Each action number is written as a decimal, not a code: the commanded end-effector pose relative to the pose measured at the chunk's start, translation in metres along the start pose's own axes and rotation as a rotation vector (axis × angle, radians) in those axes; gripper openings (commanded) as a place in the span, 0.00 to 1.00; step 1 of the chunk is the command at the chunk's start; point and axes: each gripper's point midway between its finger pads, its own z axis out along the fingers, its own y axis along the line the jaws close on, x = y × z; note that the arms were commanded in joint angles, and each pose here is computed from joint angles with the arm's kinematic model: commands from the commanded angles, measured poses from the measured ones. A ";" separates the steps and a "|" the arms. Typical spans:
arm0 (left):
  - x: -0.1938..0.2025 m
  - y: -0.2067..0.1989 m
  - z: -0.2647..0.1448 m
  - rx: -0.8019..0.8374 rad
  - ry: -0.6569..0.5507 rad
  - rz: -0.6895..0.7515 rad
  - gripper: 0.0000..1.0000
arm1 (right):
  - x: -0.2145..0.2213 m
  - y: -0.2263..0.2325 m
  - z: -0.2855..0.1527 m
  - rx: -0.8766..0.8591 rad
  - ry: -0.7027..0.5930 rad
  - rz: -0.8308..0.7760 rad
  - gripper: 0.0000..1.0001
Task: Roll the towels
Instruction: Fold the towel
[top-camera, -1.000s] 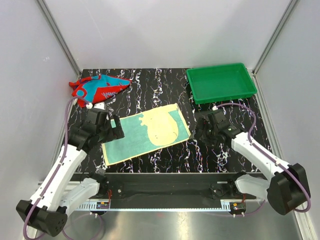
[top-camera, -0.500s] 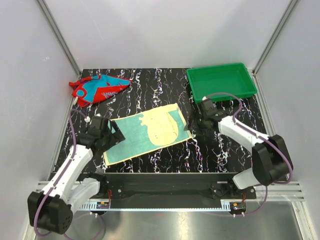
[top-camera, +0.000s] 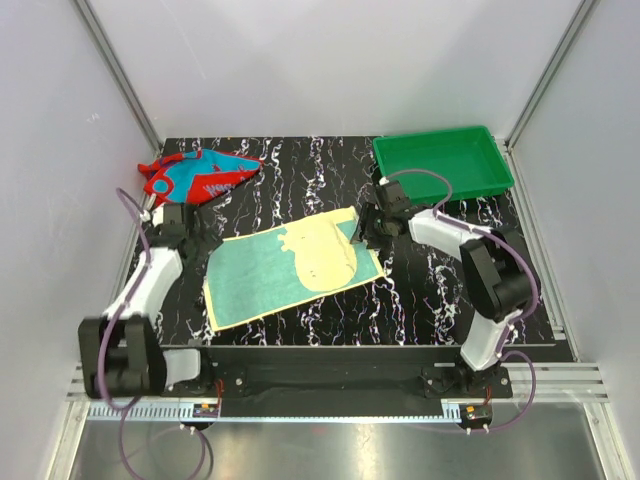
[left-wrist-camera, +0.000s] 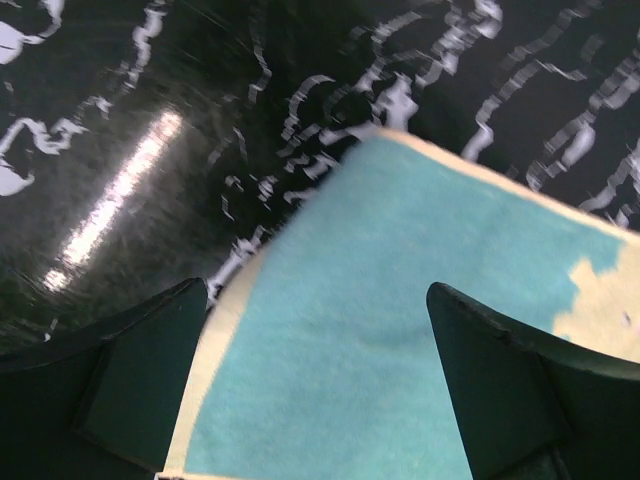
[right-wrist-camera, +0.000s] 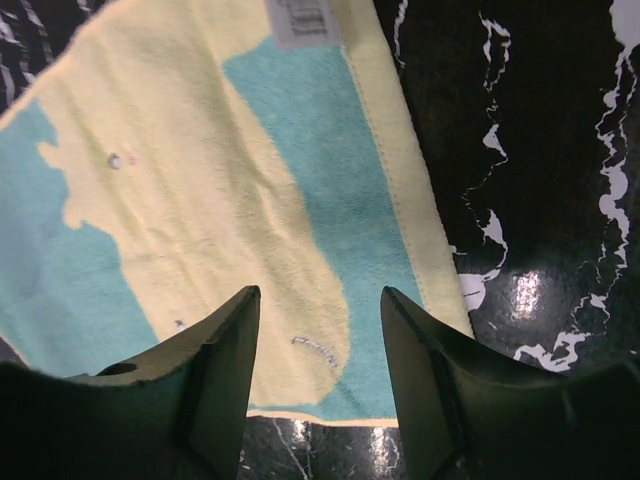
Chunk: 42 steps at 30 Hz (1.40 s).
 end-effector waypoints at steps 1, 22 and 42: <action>-0.030 -0.002 0.023 -0.024 -0.046 -0.014 0.98 | 0.008 0.001 0.014 -0.034 0.026 -0.012 0.57; -0.001 -0.041 0.071 -0.015 0.044 0.201 0.04 | 0.096 -0.091 0.004 0.225 0.149 0.079 0.55; 0.001 -0.031 0.025 -0.172 -0.097 0.308 0.99 | 0.136 -0.127 -0.039 0.355 0.147 0.219 0.70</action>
